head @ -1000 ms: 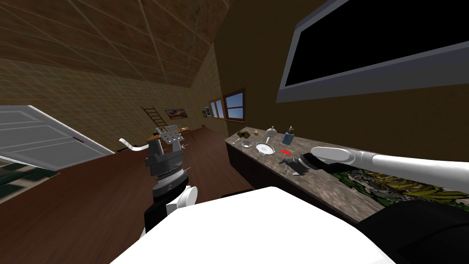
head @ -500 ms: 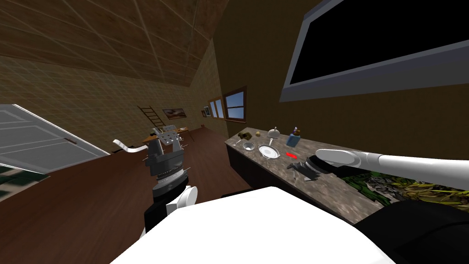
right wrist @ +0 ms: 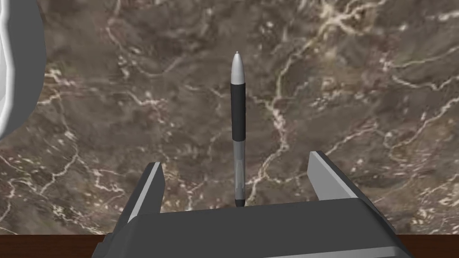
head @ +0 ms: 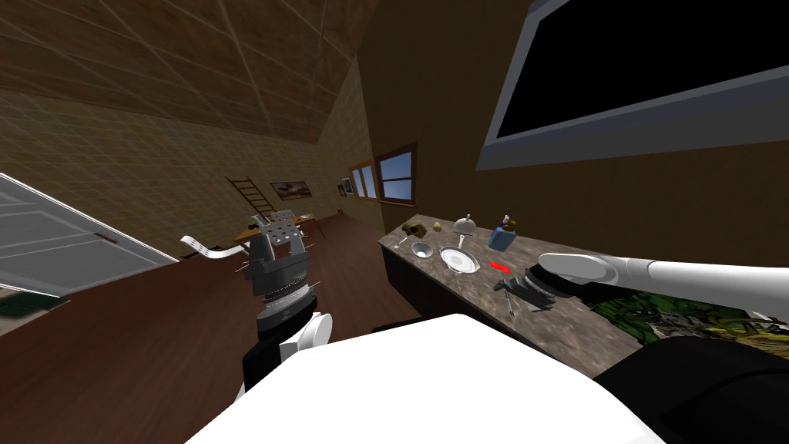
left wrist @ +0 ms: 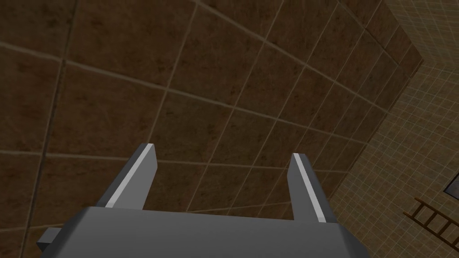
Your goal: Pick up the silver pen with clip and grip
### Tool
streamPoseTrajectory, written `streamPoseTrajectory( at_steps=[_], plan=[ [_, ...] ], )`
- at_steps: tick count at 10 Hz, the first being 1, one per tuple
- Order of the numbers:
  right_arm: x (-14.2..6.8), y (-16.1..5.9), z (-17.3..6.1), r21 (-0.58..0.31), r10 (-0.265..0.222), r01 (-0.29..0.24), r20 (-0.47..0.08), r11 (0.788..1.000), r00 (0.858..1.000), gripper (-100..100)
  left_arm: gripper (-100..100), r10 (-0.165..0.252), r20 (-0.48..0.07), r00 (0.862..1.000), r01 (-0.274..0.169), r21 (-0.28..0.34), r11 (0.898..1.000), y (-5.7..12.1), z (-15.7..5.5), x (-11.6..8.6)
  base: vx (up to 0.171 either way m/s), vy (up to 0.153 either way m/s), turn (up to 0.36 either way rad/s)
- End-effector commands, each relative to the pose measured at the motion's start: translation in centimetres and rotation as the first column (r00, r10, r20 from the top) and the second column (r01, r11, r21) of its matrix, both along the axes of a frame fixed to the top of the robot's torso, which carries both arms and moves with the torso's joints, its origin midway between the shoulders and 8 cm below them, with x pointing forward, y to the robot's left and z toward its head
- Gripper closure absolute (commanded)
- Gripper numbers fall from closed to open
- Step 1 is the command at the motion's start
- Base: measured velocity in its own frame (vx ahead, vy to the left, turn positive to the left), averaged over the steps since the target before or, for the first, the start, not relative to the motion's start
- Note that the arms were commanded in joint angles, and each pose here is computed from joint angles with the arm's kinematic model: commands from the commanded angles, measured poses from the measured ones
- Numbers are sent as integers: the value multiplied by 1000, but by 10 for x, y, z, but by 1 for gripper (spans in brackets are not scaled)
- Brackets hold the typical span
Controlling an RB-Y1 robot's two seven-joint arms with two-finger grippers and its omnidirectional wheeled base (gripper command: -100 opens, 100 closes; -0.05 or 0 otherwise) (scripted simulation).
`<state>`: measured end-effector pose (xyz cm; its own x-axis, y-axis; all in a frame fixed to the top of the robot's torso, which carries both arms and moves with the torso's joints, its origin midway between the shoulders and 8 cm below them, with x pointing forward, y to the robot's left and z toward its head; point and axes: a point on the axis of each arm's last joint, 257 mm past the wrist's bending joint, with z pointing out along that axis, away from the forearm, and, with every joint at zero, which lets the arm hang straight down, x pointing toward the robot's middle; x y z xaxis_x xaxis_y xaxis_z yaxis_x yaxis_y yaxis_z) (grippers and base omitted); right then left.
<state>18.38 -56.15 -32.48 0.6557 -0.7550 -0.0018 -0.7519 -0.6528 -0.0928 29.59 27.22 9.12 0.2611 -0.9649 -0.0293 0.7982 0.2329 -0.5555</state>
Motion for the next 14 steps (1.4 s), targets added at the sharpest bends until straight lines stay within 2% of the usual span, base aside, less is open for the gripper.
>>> streamPoseTrajectory(
  at_steps=[1,2,4,5,6,7,8,9,10,14],
  plan=[
    [0,0,0,0,0,0,0,1000,1000,0,0,0,0,1000,0,0,1000,0,0,0,6,1,1],
    [-4,-8,-5,0,-48,48,2,999,999,-100,0,0,0,1000,0,0,1000,0,0,0,-72,-4,311],
    [-9,-15,-9,0,-95,95,2,995,995,-100,0,0,0,1000,0,0,1000,0,0,0,-133,-16,318],
    [-14,-22,-14,0,-142,142,3,990,990,-100,0,0,0,1000,0,0,1000,0,0,0,-185,4,429],
    [-17,-26,-17,0,-165,165,3,986,986,-100,0,0,0,1000,0,0,1000,0,0,0,-165,0,335],
    [-22,-33,-22,0,-211,211,2,977,977,-100,0,0,0,1000,0,0,1000,0,0,0,-164,-25,319],
    [-25,-36,-24,-1,-234,234,2,972,972,-100,0,0,0,1000,0,0,1000,0,0,0,-163,-11,339],
    [-23,-33,-23,0,-216,216,3,976,976,-100,0,0,0,1000,0,0,1000,0,0,0,-66,-3,60],
    [-23,-34,-23,0,-219,219,3,976,976,100,0,0,0,1000,0,0,1000,0,0,0,-12,-1,-14],
    [-24,-34,-23,-1,-221,221,2,975,975,100,0,0,0,1000,0,0,1000,0,0,0,-2,-1,-4]
  ],
)
